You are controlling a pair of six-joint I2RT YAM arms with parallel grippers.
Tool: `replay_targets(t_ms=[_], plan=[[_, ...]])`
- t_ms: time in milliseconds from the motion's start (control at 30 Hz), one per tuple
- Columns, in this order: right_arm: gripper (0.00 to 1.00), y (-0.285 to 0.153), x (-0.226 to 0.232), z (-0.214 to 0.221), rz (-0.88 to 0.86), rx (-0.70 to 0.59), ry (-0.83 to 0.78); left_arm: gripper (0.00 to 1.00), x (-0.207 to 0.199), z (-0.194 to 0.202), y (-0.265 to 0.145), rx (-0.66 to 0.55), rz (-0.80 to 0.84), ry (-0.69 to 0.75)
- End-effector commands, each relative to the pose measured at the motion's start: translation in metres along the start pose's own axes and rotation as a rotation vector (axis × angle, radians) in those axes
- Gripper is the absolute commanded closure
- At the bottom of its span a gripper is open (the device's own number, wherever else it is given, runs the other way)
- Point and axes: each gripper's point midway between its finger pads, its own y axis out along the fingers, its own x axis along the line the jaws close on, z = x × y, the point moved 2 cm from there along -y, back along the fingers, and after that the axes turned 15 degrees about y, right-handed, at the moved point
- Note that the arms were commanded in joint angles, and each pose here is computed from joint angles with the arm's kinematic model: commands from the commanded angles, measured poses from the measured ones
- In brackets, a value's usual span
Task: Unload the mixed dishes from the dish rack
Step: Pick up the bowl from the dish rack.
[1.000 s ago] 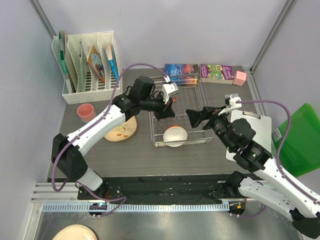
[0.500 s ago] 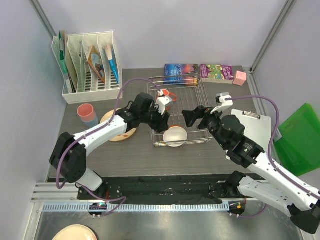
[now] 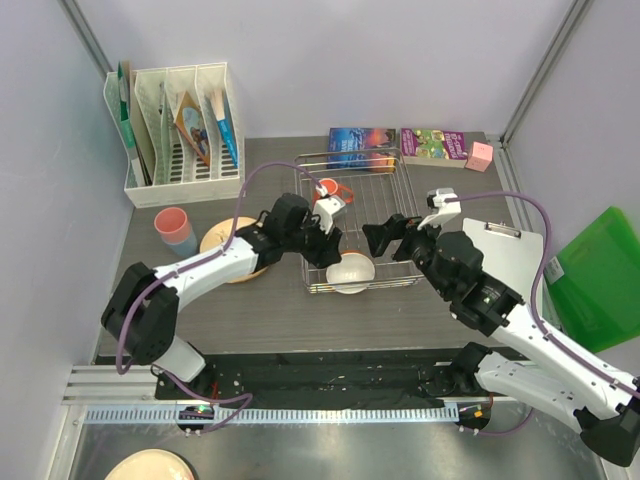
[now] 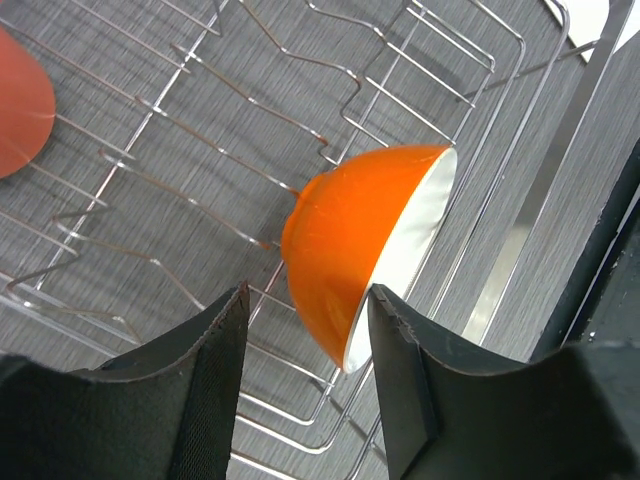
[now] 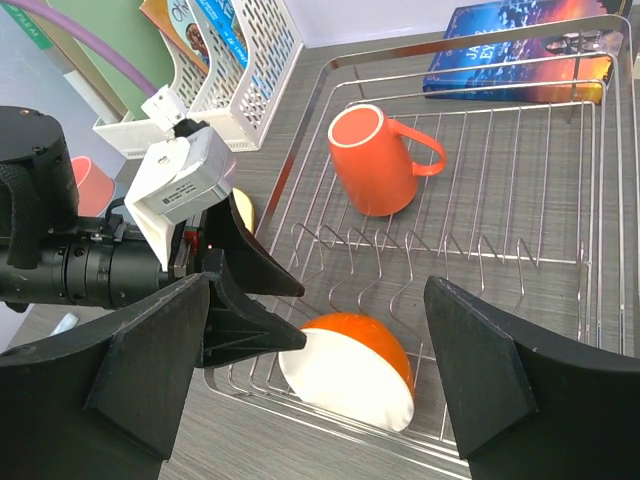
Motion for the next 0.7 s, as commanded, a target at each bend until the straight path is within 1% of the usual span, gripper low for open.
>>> replay_targets(t_ms=[0, 200, 300, 333, 400, 433, 467, 667], plan=[[0.06, 0.004, 0.003, -0.007, -0.008, -0.044, 0.020, 0.50, 0.002, -0.010, 0.013, -0.055, -0.026, 0.014], [0.06, 0.006, -0.001, -0.004, 0.008, -0.040, 0.011, 0.58, -0.014, 0.008, 0.030, 0.006, -0.014, 0.025], [0.06, 0.006, -0.002, -0.003, 0.010, -0.038, 0.010, 0.66, -0.019, 0.014, 0.035, 0.026, -0.010, 0.025], [0.06, 0.006, -0.002, -0.003, 0.011, -0.039, 0.010, 0.75, -0.020, 0.015, 0.036, 0.030, -0.010, 0.026], [0.06, 0.005, -0.003, -0.004, 0.010, -0.044, 0.013, 0.85, -0.019, 0.015, 0.035, 0.032, -0.024, 0.030], [0.06, 0.004, -0.002, -0.004, 0.008, -0.044, 0.013, 0.95, -0.016, 0.014, 0.034, 0.032, -0.050, 0.031], [0.06, 0.004, -0.003, -0.005, 0.009, -0.045, 0.012, 0.99, -0.014, 0.014, 0.033, 0.031, -0.062, 0.031], [0.06, 0.002, -0.002, -0.007, 0.006, -0.056, 0.015, 1.00, -0.011, -0.009, 0.017, -0.029, -0.104, 0.067]])
